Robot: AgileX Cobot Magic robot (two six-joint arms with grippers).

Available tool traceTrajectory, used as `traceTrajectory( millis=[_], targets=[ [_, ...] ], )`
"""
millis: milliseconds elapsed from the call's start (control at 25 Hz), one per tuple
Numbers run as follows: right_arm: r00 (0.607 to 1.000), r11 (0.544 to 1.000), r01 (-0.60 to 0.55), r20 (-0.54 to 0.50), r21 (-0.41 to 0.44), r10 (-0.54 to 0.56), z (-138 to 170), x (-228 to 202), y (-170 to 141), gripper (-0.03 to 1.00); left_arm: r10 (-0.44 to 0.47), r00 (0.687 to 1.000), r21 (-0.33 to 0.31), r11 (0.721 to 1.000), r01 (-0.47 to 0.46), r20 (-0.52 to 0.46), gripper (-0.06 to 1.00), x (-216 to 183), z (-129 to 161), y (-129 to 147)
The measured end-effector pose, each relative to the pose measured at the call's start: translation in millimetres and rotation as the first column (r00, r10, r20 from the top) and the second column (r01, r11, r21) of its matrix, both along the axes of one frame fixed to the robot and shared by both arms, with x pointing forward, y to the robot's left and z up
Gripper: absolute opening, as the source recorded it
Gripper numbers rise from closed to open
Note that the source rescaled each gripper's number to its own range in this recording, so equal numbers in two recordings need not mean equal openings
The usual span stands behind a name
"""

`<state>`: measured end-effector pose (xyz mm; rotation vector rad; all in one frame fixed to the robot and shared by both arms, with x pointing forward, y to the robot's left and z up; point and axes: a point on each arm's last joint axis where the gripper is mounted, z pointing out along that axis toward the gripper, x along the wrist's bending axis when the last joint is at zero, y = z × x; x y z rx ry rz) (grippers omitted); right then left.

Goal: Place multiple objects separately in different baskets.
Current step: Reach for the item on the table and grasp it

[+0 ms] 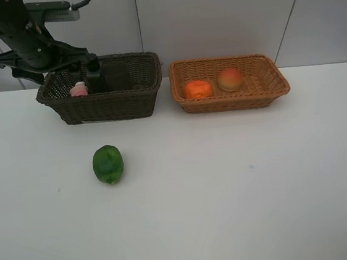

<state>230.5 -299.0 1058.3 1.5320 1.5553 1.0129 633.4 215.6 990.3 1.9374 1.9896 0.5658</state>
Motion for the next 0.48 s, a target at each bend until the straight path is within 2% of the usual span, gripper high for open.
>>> traceTrajectory(
  millis=[240,480],
  targets=[
    [1.000,1.000,0.000,0.000,0.000,0.000,0,0,0,0.97,-0.056,0.996,-0.043,0.998,0.053,-0.069,1.00,-43,3,-17],
    [1.000,1.000,0.000,0.000,0.000,0.000,0,0,0,0.97,-0.125,0.978,-0.015,0.992,0.125,-0.166,1.00,-78,-10,-35]
  ],
)
